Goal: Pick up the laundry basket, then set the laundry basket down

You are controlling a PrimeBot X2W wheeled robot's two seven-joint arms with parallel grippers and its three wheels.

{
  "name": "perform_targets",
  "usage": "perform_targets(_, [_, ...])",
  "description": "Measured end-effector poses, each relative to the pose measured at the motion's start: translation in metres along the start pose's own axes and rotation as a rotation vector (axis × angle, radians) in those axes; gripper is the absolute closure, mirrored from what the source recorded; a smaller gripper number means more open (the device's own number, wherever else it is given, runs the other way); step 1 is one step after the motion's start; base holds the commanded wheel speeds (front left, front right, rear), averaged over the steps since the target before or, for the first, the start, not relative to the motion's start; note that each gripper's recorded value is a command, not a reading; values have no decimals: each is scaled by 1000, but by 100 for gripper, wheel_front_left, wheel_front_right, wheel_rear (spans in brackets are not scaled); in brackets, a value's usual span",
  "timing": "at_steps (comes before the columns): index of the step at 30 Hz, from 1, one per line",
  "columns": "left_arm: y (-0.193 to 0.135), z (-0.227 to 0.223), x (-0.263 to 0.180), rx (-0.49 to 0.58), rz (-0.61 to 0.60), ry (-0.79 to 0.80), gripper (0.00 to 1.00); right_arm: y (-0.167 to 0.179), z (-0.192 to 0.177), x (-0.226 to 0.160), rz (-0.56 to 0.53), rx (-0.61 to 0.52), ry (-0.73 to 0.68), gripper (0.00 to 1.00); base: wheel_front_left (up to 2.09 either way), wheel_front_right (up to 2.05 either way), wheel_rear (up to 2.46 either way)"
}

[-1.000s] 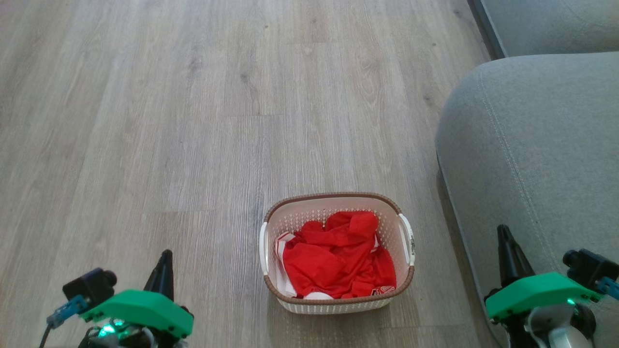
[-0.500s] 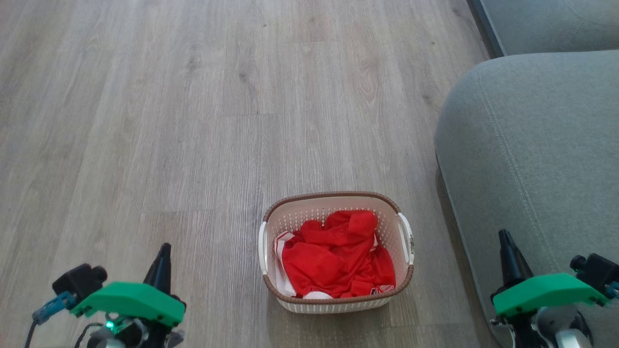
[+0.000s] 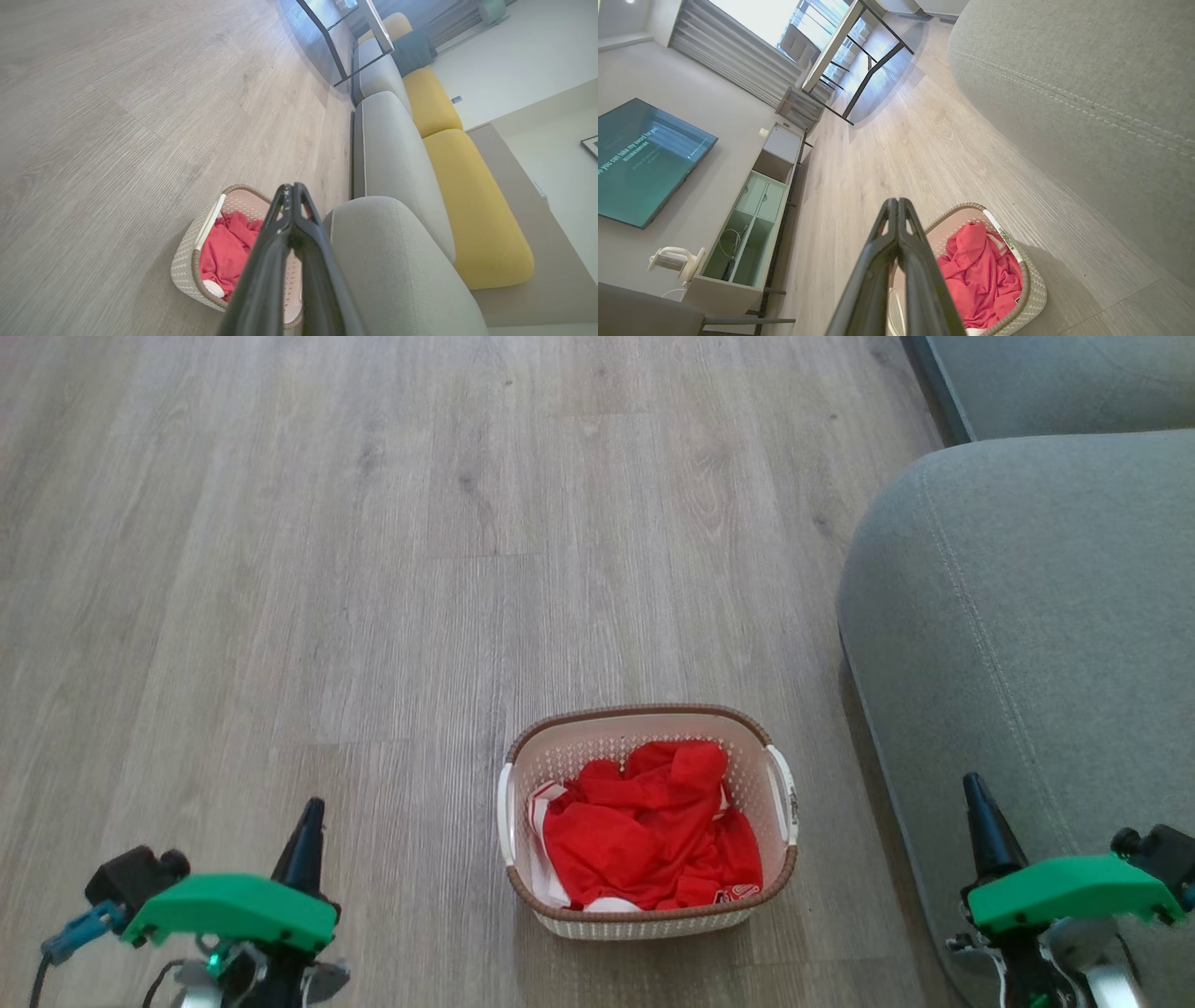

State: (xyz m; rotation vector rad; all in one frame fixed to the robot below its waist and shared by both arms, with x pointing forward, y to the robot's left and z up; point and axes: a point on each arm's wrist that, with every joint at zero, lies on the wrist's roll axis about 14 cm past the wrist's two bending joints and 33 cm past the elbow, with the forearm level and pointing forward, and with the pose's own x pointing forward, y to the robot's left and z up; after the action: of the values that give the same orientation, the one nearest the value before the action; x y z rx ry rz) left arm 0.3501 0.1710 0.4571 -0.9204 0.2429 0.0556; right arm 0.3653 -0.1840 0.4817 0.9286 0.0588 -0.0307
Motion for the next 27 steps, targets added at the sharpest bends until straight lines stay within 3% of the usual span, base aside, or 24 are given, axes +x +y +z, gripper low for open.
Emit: perform_targets(27, [0,10,9,-324,-33,-15,100,-11,4,3,-39,327,-1,100,0,0,0])
